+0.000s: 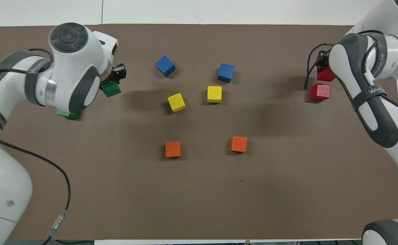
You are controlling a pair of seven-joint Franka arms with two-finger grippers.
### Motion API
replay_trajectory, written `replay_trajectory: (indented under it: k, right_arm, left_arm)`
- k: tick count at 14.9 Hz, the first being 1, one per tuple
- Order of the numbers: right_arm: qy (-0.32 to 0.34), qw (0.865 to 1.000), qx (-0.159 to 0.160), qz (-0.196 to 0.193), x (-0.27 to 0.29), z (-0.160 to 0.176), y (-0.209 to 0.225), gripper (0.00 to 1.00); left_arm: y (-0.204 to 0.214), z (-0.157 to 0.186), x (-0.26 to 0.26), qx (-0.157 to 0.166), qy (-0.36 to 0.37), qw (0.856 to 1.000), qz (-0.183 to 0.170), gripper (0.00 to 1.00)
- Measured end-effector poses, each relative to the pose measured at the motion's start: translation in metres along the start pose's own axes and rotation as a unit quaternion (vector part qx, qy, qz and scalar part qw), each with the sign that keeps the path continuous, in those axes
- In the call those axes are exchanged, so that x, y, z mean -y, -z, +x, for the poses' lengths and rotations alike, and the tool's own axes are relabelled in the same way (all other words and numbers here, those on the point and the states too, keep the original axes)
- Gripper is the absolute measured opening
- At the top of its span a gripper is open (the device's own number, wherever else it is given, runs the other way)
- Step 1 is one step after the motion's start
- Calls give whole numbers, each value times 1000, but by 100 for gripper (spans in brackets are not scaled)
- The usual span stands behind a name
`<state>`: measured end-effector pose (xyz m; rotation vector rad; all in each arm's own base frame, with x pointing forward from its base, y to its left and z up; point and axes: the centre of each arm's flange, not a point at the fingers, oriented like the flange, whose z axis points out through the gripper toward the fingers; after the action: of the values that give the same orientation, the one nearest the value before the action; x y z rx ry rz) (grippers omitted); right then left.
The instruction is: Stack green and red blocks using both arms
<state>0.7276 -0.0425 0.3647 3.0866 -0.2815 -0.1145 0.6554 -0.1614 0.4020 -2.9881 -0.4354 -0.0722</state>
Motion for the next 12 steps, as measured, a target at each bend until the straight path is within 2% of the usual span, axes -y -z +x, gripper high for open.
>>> replay_trajectory:
  k: [3, 6, 12]
  right_arm:
    - [-12, 1000, 8, -1, 0, -7, 4, 55]
    - [-16, 1000, 16, -2, 1, -13, -2, 55]
    - [-18, 1000, 19, -3, 4, -22, -13, 55]
  left_arm:
    - [12, 25, 93, 27, -121, 992, -9, 55]
    - [-18, 37, 155, 45, -183, 982, -32, 55]
    - [-59, 24, 162, 45, -199, 978, -39, 55]
